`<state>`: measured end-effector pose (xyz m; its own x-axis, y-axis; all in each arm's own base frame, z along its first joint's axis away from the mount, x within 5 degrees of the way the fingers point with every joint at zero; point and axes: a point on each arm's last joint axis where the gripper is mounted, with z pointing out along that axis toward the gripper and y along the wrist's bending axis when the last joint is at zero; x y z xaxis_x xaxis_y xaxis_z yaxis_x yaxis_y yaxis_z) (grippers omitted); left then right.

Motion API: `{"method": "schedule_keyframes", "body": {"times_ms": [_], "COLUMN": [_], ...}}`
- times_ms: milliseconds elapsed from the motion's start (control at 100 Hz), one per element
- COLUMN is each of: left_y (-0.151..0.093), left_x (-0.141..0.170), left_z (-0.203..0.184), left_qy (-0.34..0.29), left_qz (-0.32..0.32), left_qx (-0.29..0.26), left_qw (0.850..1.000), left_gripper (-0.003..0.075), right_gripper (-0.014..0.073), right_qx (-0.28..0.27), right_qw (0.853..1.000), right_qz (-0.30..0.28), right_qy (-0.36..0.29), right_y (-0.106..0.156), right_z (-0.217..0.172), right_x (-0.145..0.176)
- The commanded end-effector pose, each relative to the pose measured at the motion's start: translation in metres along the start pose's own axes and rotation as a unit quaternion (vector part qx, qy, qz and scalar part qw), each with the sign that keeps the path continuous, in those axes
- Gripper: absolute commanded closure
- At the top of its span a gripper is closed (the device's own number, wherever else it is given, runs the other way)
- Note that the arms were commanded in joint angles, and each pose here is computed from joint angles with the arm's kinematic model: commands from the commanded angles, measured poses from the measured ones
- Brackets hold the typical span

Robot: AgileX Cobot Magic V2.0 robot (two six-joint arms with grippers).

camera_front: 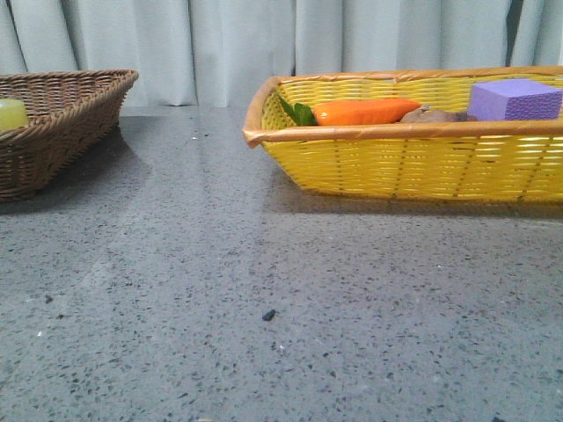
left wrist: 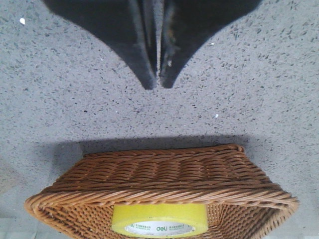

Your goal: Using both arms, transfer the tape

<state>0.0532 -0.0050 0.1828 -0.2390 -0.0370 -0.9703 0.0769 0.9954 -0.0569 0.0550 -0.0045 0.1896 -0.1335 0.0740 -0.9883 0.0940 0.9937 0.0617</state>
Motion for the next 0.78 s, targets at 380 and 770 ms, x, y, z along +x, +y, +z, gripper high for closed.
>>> {"method": "schedule_keyframes", "body": {"times_ms": [380,770], "left_y": [0.0000,0.0000], "left_x": [-0.0032,-0.0032], "left_z": [-0.0012,-0.0012], "left_qy": [-0.037,-0.037], "left_qz": [-0.003,-0.003], "left_qx": [0.000,0.000], "left_qw": [0.999,0.999], "left_gripper": [0.0741,0.0741], "right_gripper": [0.0662,0.0662], "right_qx": [0.007,0.007], "right_qw": [0.999,0.999], "right_qz": [-0.016,-0.016], "right_qy": [0.041,0.041], "right_y": [-0.0016,-0.0016], "right_z": [-0.0001,-0.0001], "right_x": [0.0136,0.0136]}}
